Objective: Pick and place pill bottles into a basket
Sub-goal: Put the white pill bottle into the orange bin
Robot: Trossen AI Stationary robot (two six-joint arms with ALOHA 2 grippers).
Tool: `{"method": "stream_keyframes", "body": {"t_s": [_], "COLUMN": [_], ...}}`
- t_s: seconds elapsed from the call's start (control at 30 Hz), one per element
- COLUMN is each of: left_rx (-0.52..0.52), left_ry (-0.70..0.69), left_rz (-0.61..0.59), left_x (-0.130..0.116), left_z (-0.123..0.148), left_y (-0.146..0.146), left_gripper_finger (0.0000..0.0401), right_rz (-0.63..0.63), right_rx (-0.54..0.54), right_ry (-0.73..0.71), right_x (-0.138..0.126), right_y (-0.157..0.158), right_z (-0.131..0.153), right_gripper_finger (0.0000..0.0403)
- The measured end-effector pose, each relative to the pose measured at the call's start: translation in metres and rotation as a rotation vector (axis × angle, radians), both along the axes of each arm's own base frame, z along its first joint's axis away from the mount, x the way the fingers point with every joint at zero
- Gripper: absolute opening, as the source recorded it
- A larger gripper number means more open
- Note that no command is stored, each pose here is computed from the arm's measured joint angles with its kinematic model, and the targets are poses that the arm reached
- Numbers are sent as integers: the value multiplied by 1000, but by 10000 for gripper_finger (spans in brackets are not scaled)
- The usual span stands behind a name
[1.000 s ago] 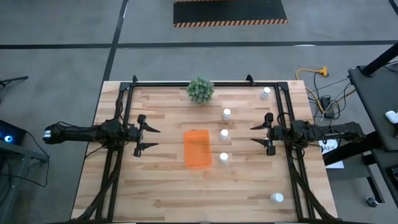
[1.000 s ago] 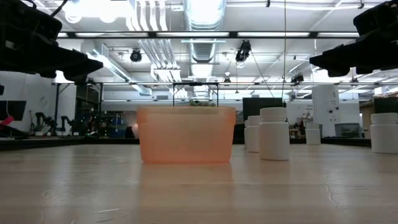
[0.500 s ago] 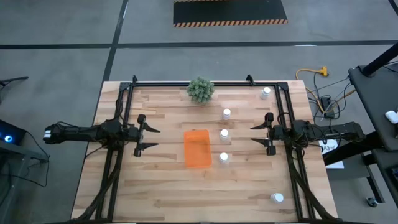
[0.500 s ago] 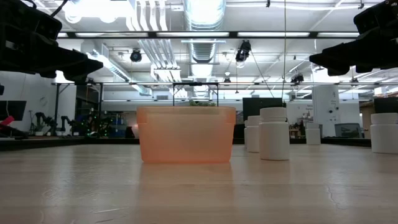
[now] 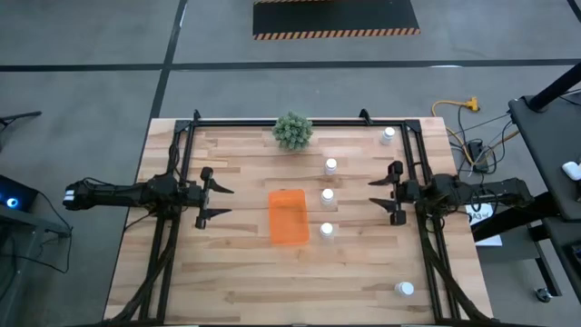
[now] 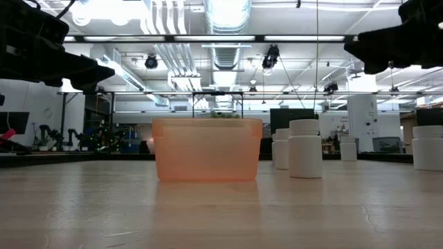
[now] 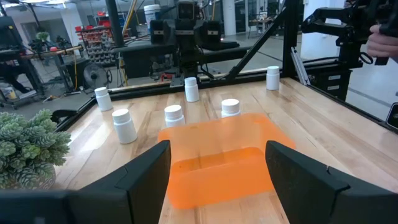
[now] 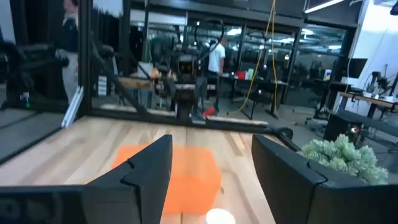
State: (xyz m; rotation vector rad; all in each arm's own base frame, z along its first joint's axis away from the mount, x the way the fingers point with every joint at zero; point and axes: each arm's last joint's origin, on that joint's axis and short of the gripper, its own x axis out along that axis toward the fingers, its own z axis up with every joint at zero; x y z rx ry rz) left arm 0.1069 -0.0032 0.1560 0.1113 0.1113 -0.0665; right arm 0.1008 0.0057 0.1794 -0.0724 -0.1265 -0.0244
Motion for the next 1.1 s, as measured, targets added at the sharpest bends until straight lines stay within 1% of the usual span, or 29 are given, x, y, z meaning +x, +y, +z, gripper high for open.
{"method": "stream_keyframes", "body": {"t_s": [0.27, 0.43, 0.57, 0.7, 0.8, 1.1], "left_rx": [0, 0, 0, 0, 0, 0], "left_ry": [0, 0, 0, 0, 0, 0], "left_rz": [0, 0, 0, 0, 0, 0], "left_x": [0, 0, 0, 0, 0, 0], "left_z": [0, 0, 0, 0, 0, 0], "left_y": [0, 0, 0, 0, 0, 0], "left_gripper_finger": [245, 245, 245, 245, 245, 245], "right_rz": [11, 21, 40, 96, 102, 105], "right_rx": [71, 77, 69, 31, 28, 5], "right_ry": [-111, -159, -233, -354, -441, -619], "right_x": [-2, -3, -5, -10, -14, -25], "right_y": [0, 0, 0, 2, 2, 1], "right_z": [10, 15, 22, 33, 40, 56], "right_gripper_finger": [210, 210, 210, 210, 210, 210]}}
